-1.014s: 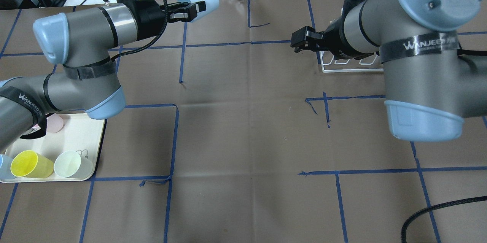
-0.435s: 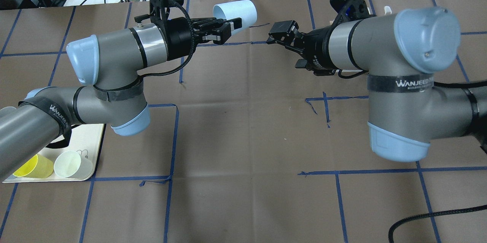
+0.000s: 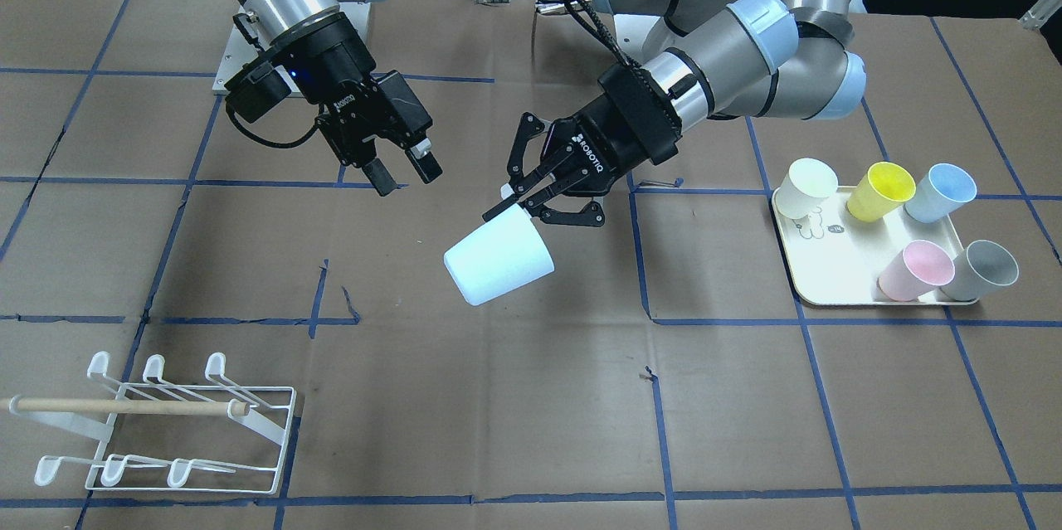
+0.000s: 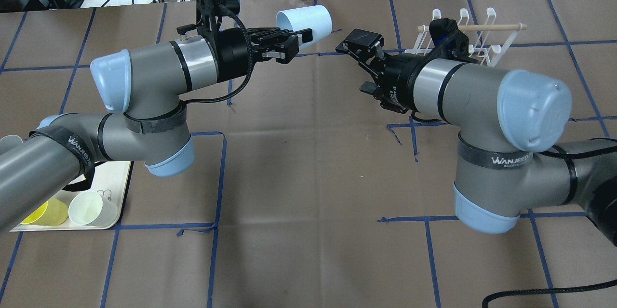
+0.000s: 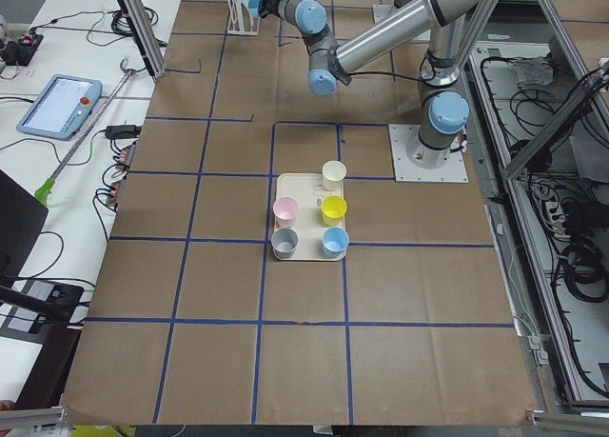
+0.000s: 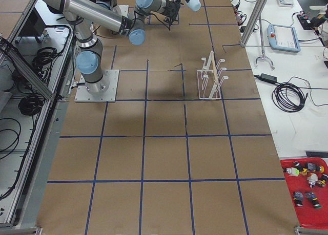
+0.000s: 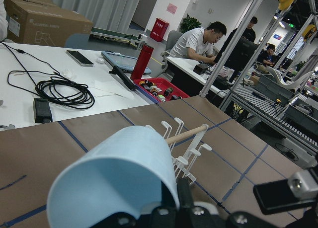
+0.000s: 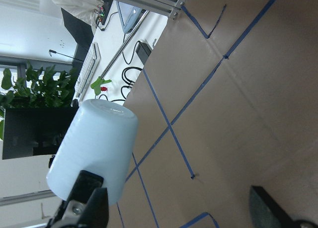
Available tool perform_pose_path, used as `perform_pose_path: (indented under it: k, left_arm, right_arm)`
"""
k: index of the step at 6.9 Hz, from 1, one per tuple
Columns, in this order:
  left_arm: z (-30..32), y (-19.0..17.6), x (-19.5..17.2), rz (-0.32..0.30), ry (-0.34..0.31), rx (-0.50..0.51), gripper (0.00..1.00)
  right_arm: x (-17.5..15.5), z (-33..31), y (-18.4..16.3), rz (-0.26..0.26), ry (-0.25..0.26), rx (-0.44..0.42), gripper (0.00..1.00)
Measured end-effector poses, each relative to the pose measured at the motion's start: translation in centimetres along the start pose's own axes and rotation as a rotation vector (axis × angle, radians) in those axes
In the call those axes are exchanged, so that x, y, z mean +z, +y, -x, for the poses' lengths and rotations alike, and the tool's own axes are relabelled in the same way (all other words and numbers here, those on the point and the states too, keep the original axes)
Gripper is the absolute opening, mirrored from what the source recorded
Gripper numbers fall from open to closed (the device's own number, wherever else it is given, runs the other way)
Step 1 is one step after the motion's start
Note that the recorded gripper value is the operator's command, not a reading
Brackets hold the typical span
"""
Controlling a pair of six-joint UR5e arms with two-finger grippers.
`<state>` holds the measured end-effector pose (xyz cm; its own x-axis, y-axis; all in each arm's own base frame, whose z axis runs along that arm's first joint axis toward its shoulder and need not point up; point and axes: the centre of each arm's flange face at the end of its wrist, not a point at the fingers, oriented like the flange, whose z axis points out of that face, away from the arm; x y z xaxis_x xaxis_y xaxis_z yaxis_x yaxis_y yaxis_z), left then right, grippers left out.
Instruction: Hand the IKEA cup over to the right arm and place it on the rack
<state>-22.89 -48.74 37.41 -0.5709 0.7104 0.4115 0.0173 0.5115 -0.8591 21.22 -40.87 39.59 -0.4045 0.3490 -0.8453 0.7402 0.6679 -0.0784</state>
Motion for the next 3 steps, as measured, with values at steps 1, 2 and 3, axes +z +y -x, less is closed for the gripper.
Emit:
perform_pose_path:
  k: [1, 2, 3]
  left_arm:
    - [-0.2, 0.7, -0.1, -0.005, 0.000, 0.005, 0.00]
    - [-0.3, 1.0, -0.2, -0.008, 0.000, 0.005, 0.00]
    - [-0.4, 1.1, -0.2, -0.009, 0.000, 0.003, 0.00]
  right_arm:
    - [-0.3, -0.4, 0.5, -0.018, -0.057, 0.066, 1.00]
    - [0.1, -1.0, 0.8, -0.009, -0.102, 0.114, 1.00]
    - [1.3, -1.9, 0.8, 0.021, -0.111, 0.144, 1.00]
